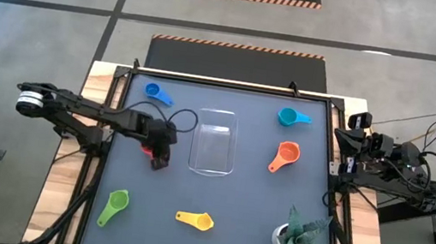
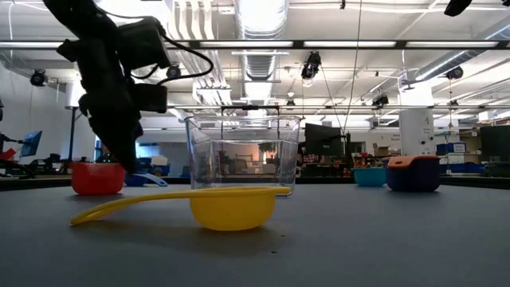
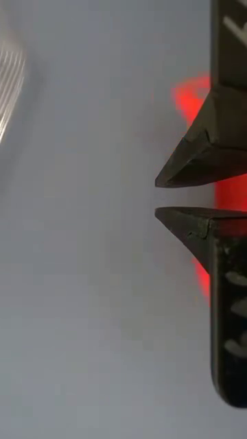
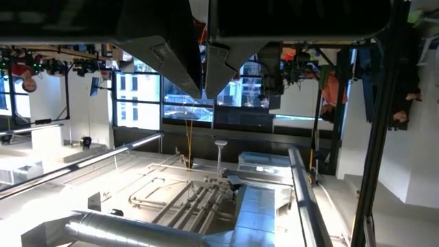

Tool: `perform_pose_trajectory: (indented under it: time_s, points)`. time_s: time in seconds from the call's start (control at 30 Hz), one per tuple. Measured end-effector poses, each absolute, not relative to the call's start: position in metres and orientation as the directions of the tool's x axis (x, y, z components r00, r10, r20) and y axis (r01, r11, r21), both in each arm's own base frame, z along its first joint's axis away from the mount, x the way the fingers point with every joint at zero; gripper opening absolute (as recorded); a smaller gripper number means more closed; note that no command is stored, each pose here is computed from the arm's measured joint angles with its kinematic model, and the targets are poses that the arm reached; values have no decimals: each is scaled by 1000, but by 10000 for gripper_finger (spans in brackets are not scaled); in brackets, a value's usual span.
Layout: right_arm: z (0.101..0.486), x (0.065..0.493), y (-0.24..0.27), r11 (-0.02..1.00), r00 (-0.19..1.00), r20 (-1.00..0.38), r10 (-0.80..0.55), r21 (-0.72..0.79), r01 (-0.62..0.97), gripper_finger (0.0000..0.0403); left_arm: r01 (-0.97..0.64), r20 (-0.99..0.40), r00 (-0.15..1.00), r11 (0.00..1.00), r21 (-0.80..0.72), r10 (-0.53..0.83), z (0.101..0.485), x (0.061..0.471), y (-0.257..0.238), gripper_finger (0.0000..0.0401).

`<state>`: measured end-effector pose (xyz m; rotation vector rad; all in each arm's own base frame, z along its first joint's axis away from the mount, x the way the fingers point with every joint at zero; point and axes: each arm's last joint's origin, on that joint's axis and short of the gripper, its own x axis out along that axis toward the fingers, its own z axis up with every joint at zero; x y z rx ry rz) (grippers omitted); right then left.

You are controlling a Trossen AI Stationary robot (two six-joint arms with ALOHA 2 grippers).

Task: Nest measuring cups in basket
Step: Stack the red measuring cup on top of the orange measuring cup

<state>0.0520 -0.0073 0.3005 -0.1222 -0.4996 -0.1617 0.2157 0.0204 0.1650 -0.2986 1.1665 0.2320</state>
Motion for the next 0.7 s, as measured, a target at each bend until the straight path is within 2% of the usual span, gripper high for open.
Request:
perform_pose_trajectory:
  time_s: [0.13,0.23,0.43,0.7]
  points:
    - [300,52,-7,980,865,485,-124,-77,183,9,-323,-933,354,928,-188,-66,164,213,15,38]
    - [300,52,-7,980,866,485,-124,-78,184,9,-355,-950,304,917,-183,-72,162,208,14,38]
    - [300,52,-7,979,866,485,-124,-83,187,9,-372,-946,318,908,-192,-70,180,217,15,38]
    - [300,52,-7,978,867,483,-124,-88,189,9,-461,-978,204,886,-48,53,206,214,19,45]
